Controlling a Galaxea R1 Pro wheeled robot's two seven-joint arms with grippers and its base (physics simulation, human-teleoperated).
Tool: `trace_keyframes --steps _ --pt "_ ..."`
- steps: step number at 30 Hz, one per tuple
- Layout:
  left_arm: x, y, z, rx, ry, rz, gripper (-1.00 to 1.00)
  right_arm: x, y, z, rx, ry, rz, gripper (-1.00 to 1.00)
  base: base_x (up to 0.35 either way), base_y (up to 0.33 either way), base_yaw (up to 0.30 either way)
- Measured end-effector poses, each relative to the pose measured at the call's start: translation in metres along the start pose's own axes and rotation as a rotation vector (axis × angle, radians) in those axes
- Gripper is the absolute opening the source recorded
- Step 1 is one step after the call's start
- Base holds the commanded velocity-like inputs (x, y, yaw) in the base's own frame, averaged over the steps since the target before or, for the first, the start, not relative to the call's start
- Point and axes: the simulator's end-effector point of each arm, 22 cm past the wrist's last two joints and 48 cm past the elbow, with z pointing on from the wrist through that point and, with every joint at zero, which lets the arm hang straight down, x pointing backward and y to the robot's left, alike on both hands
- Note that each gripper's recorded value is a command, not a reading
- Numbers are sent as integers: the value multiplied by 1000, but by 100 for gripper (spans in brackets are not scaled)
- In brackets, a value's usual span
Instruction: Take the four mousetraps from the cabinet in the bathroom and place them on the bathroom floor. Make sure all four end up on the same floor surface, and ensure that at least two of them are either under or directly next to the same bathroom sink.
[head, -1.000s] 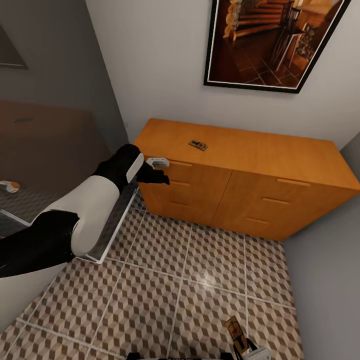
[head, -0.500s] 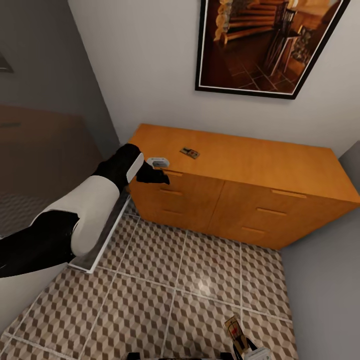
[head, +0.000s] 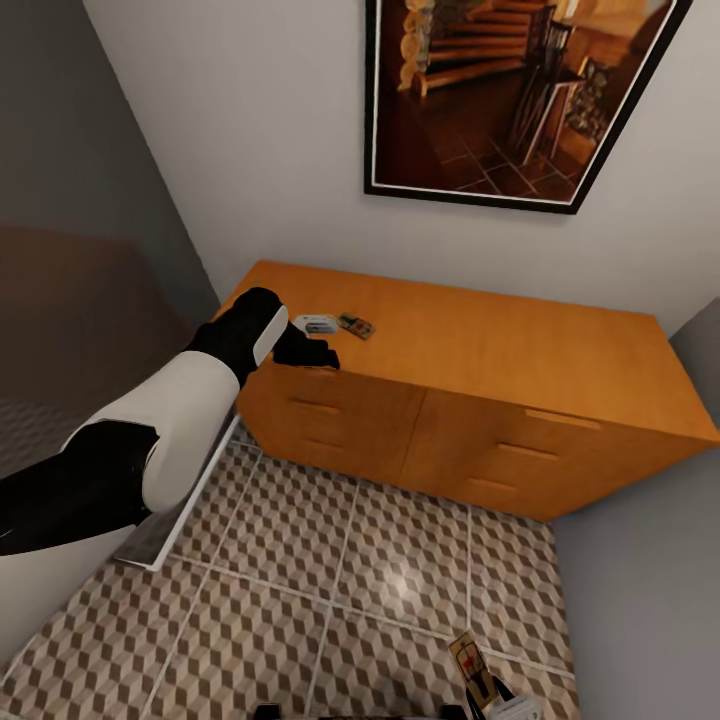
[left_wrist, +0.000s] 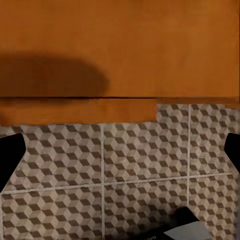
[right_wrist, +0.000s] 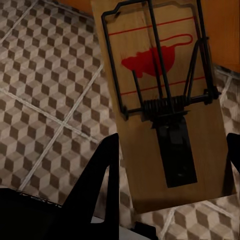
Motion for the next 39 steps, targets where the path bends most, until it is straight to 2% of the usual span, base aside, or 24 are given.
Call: trace_keyframes --steps 6,15,20,26,39 --pt "0 0 0 0 0 0 100 0 0 0 0 0 0 -100 170 -153 0" --pt "0 0 0 0 1 0 100 0 2 0 -1 1 2 -100 18 -16 0" --pt "0 0 0 0 1 0 100 0 15 3 -15 7 15 -100 0 0 0" --pt "0 0 0 0 0 0 100 0 18 3 -18 8 18 -100 18 -19 0" --pt "0 0 0 0 -1 0 100 0 18 3 -17 8 19 -100 192 -183 0"
